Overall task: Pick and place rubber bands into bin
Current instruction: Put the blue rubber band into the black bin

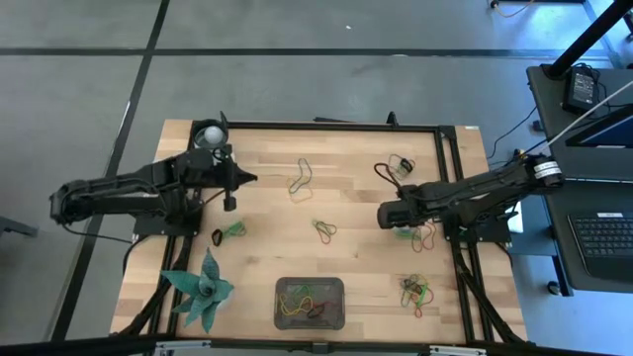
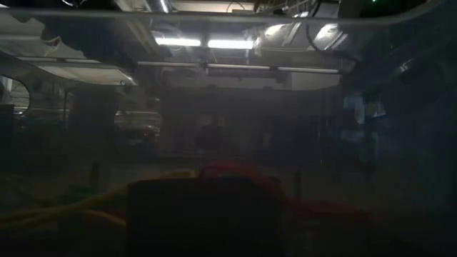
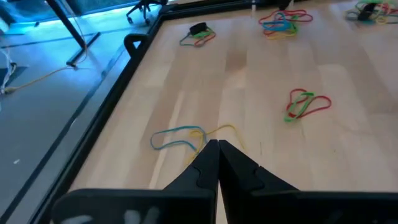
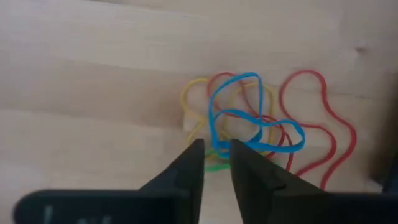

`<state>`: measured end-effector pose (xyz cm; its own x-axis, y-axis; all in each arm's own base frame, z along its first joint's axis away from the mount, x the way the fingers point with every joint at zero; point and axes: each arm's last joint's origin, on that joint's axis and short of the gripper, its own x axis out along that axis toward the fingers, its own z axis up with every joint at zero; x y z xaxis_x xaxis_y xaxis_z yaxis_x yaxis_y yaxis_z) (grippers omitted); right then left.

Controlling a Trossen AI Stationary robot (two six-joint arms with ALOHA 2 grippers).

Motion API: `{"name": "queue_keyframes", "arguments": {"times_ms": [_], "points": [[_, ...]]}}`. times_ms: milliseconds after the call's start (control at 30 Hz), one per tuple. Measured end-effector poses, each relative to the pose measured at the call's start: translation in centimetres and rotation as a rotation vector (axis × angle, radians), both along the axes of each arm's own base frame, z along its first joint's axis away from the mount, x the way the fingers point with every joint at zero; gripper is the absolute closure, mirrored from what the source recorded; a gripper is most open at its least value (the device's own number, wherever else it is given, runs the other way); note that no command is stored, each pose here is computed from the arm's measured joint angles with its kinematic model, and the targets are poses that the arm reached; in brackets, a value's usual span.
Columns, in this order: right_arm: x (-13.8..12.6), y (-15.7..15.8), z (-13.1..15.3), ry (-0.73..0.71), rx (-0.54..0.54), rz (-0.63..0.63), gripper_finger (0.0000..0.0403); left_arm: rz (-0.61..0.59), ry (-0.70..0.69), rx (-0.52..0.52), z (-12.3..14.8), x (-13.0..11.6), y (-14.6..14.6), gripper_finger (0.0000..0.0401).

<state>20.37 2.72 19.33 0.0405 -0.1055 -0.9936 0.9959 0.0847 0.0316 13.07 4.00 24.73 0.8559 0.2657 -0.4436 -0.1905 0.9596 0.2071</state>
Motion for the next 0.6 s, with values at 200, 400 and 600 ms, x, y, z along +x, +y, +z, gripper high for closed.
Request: {"name": "queue_keyframes", "arguments": {"times_ms": [200,400,600], "points": [[0.7,-0.7,-2.4,0.014,-0.002,-0.046,0.028,-0.008,0.001,-0.002,0.0,-0.1,0.3,0.0398],[1.2,-0.9,-4.5,0.05,-0.007,-0.055,0.0278,0.01,0.002,0.001,0.0,-0.2,0.5,0.0398],[1.4,-0.9,-5.4,0.093,-0.023,-0.05,0.0296,0.01,0.002,0.001,0.0,-0.2,0.5,0.0398]]}}
